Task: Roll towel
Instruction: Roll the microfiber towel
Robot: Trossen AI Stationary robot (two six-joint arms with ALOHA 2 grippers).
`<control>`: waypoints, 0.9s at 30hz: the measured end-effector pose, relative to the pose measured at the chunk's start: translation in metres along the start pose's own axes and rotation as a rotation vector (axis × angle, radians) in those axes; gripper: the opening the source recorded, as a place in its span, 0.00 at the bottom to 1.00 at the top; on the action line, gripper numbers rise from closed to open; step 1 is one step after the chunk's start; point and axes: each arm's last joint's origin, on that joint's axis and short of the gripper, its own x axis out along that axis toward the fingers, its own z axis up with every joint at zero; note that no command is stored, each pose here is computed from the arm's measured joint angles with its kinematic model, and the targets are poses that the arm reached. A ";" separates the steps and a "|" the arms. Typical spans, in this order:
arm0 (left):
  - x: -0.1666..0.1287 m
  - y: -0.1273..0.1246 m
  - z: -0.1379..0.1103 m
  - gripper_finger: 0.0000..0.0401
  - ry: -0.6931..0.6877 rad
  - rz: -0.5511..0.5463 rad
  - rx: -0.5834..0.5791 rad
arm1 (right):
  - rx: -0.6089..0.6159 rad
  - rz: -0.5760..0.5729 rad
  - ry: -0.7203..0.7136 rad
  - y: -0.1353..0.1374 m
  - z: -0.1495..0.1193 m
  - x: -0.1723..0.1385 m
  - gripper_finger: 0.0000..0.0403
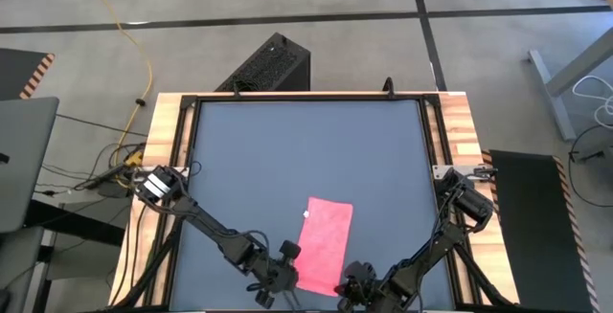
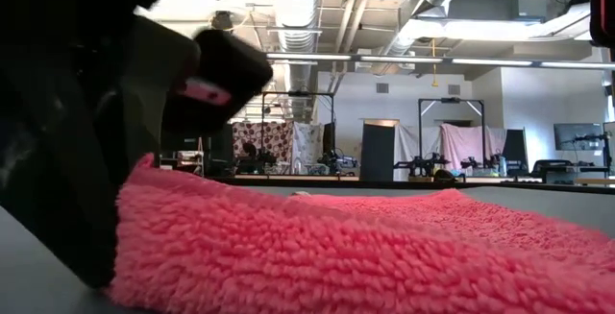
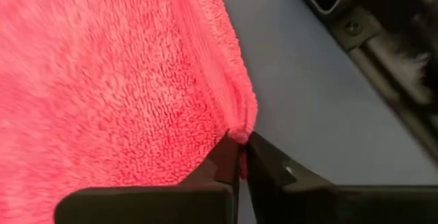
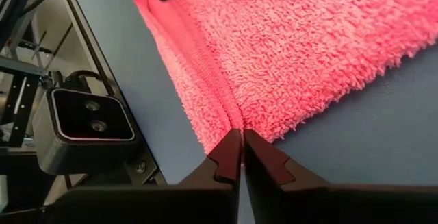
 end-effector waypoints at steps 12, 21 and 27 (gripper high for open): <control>0.001 0.012 -0.001 0.00 0.048 -0.126 -0.202 | -0.118 0.016 -0.043 0.010 0.008 -0.031 0.15; 0.001 0.022 0.001 0.00 0.062 -0.187 -0.326 | -0.695 0.155 -0.119 0.030 0.002 -0.048 0.16; 0.002 0.027 0.001 0.00 0.073 -0.215 -0.377 | -1.079 0.174 -0.181 0.034 -0.001 -0.050 0.16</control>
